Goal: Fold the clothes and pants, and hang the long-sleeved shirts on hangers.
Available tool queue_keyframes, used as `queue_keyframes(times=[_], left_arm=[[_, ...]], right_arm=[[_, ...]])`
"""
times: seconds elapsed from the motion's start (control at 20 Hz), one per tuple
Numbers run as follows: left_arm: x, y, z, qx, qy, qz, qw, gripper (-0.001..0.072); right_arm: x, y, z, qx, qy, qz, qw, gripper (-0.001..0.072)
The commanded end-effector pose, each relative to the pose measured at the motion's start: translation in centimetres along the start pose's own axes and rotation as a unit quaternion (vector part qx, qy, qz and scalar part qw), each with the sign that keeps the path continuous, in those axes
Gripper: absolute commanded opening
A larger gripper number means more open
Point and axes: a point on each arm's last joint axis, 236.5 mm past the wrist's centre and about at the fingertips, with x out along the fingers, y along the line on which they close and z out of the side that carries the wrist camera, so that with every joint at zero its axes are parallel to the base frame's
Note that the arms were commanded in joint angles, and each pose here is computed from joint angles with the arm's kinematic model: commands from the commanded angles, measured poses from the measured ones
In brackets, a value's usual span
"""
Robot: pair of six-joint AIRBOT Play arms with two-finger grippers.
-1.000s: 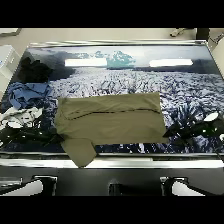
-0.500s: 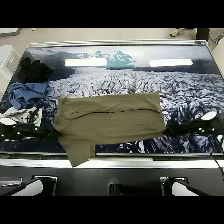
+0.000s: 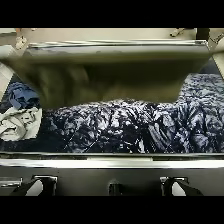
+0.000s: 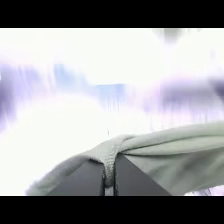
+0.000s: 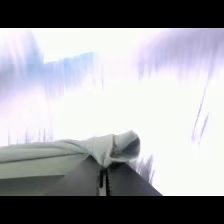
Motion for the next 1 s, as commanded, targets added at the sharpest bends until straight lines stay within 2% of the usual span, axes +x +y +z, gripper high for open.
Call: queue_keyframes(times=[0.0, 0.25, 0.5, 0.6, 0.7, 0.8, 0.85, 0.95], left_arm=[[-13.0, -10.7, 12.3, 0.159, -0.204, 0.032, 0.965, 0.0020], [-21.8, -17.2, 13.9, 0.160, -0.310, 0.039, 0.936, 0.0019], [-22.3, -16.3, 14.1, 0.141, -0.316, 0.057, 0.936, 0.0020], [-20.0, -14.8, 13.1, 0.132, -0.275, 0.058, 0.951, 0.0019], [-14.9, -11.3, 9.2, 0.081, -0.155, 0.052, 0.983, 0.0019], [-8.8, -6.3, 2.5, 0.011, 0.007, 0.046, 0.999, 0.0019], [-6.0, -3.8, -1.2, -0.030, 0.079, 0.040, 0.996, 0.0019], [-0.4, 0.1, -9.9, -0.116, 0.204, 0.016, 0.972, 0.0019]], right_arm=[[-14.8, 6.2, 10.1, -0.080, -0.191, -0.027, 0.978, 0.0039], [-23.6, 8.2, 8.5, -0.086, -0.230, -0.071, 0.967, 0.0039], [-25.1, 8.2, 9.8, -0.052, -0.271, -0.070, 0.958, 0.0038], [-23.2, 7.3, 9.5, -0.039, -0.247, -0.071, 0.966, 0.0038], [-17.9, 4.9, 5.4, -0.013, -0.122, -0.081, 0.989, 0.0039], [-11.6, 1.3, -3.4, 0.029, 0.102, -0.092, 0.990, 0.0039], [-8.8, -0.4, -8.6, 0.058, 0.223, -0.092, 0.969, 0.0039], [-3.5, -2.4, -16.5, 0.106, 0.369, -0.064, 0.921, 0.0038]])
